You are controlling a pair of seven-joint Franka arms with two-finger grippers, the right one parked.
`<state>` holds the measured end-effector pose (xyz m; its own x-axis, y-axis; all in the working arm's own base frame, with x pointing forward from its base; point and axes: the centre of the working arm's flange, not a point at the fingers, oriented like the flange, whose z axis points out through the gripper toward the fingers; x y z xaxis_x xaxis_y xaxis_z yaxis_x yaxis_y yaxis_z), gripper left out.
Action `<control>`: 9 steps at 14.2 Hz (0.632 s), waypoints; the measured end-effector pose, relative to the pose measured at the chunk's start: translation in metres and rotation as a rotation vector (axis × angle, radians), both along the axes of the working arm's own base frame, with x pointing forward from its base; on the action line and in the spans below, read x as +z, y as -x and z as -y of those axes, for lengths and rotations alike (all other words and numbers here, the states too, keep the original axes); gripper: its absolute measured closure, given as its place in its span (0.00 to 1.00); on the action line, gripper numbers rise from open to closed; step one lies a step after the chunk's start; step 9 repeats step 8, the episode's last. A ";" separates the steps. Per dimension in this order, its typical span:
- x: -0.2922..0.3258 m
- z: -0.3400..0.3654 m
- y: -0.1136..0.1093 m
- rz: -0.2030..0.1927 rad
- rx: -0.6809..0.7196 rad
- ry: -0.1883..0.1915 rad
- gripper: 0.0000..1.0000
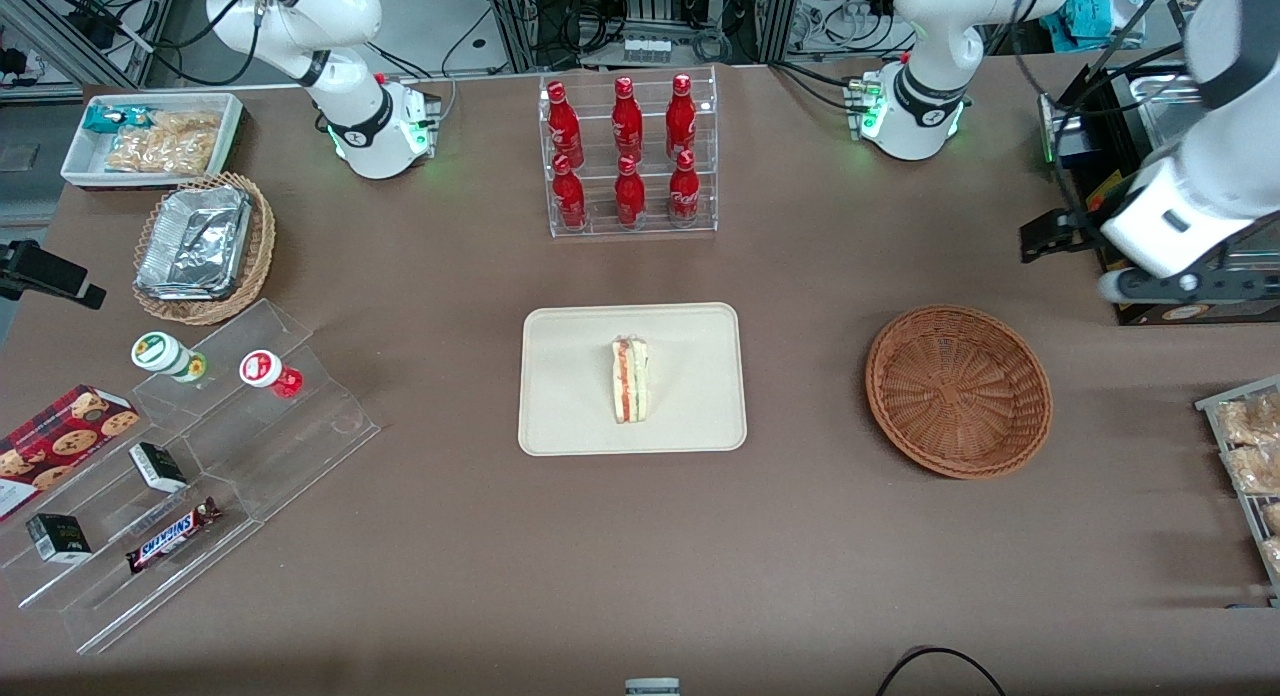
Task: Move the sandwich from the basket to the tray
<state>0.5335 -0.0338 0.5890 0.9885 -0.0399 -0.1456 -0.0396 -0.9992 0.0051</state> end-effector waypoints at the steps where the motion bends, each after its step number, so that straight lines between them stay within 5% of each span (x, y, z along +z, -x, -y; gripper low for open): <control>1: 0.011 -0.002 -0.001 0.023 0.000 0.002 0.00; 4: 0.031 -0.010 -0.005 0.067 0.011 -0.006 0.00; 9: 0.034 -0.030 -0.007 0.074 0.044 -0.008 0.00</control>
